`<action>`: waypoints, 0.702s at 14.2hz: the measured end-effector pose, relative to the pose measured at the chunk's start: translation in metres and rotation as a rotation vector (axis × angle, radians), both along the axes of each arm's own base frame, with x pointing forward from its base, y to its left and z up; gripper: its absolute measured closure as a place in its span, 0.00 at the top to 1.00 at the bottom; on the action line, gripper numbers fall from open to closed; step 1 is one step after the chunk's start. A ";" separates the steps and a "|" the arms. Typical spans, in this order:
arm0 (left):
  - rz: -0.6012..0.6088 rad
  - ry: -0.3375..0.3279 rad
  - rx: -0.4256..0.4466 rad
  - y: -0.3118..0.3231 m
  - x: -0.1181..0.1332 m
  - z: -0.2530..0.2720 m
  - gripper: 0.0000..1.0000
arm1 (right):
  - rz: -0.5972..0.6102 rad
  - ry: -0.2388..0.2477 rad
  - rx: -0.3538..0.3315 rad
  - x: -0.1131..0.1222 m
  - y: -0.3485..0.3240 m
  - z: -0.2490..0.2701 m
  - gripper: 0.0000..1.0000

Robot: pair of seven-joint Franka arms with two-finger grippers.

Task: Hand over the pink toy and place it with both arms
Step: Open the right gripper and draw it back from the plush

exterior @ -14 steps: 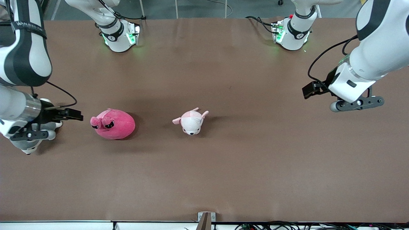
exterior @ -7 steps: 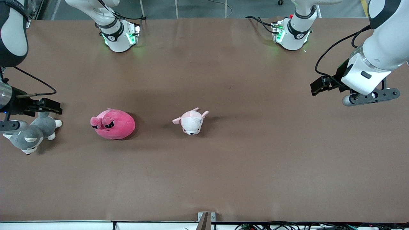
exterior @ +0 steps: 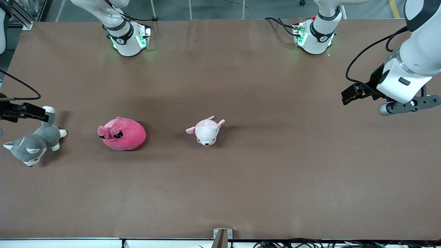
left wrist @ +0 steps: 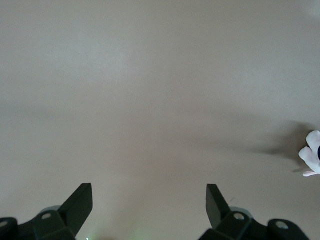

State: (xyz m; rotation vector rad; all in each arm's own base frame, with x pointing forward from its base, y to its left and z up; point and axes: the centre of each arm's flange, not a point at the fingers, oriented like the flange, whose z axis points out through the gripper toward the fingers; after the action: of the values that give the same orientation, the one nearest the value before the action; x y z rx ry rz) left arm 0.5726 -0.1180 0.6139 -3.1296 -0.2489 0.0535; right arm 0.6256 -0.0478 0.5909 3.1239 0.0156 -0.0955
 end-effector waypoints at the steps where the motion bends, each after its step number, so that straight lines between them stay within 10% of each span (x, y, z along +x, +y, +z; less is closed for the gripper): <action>1: 0.006 -0.007 0.000 0.004 -0.001 0.004 1.00 | 0.003 -0.002 0.001 0.000 0.002 0.001 1.00; 10: 0.007 -0.052 -0.001 0.017 -0.009 0.026 1.00 | 0.005 0.091 0.014 -0.056 0.007 0.035 1.00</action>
State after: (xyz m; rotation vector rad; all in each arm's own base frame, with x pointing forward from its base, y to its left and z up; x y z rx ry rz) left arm 0.5641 -0.1012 0.6400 -3.1338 -0.2597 -0.0280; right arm 0.5695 -0.0409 0.6257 3.1301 0.0248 -0.2381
